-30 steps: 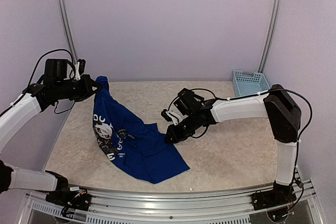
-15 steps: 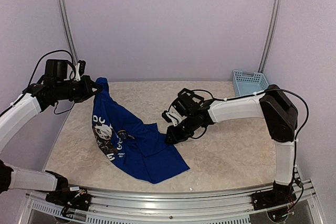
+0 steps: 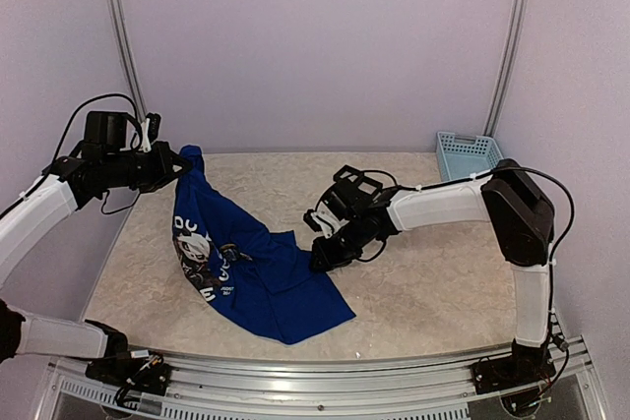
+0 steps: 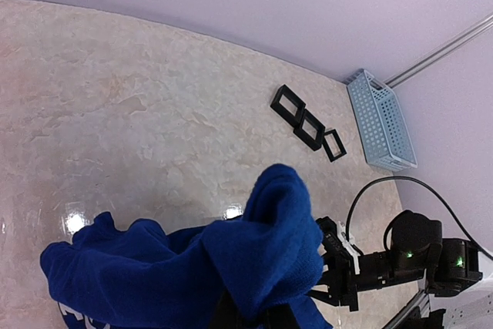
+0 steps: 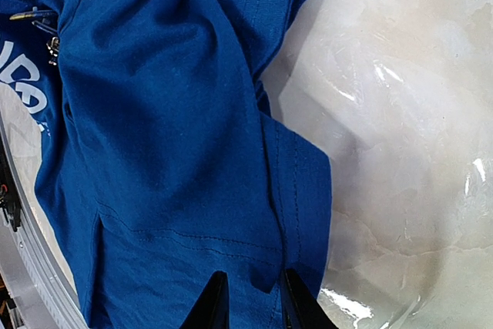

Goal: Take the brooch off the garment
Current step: Pick up the crumped clothing from the center of the board, then flatten out the crumpled clothing at the center of the board, then adjust the flattened clothing at the center of the board.

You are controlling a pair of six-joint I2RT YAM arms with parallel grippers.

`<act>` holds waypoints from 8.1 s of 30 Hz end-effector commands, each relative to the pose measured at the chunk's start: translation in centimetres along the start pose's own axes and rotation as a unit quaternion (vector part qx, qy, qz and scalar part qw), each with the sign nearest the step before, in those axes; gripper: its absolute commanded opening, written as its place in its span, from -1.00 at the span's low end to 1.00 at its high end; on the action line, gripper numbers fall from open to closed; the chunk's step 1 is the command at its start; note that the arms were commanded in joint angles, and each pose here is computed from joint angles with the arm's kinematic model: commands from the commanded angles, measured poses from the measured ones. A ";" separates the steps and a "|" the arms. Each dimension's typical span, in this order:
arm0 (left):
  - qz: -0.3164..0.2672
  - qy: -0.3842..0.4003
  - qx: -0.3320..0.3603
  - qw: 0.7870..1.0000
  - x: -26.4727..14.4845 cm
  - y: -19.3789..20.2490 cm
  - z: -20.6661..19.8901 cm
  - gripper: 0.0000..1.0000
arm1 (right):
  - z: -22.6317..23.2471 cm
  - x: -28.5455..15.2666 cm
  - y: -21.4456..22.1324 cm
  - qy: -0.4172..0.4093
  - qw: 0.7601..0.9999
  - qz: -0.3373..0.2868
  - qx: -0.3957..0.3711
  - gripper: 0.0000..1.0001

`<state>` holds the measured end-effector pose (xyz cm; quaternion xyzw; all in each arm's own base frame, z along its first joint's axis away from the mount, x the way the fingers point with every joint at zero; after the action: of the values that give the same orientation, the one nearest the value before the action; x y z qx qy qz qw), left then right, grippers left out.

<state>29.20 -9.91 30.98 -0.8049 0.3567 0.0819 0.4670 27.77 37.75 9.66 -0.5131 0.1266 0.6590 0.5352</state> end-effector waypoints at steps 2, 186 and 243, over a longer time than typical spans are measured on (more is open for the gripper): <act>-0.005 0.001 -0.005 1.000 0.0 -0.3 0.0 -1.00 | -0.7 1.0 -0.1 0.008 1.000 0.009 0.010 -0.51; 0.221 0.047 0.031 0.974 20.2 10.2 -5.8 0.96 | -10.3 -4.3 1.0 0.290 0.952 -0.037 0.092 -0.33; 0.118 0.022 0.045 0.992 14.9 6.0 -5.6 0.98 | -0.5 -12.7 -2.8 0.182 0.979 -0.087 -0.003 -0.02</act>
<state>34.68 -24.36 23.11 -0.7298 0.4772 0.0895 0.4812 28.19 29.73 22.01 -0.6037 0.1830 0.4971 0.5958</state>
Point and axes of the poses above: each gripper's point midway between its finger pads, its own x axis out along the fingers, its own z axis along the line the jaws close on, y = z × x, the point moved 7 cm from there along -x, back along the fingers, and after that the axes turned 2 degrees about x, right-handed, at the moved point
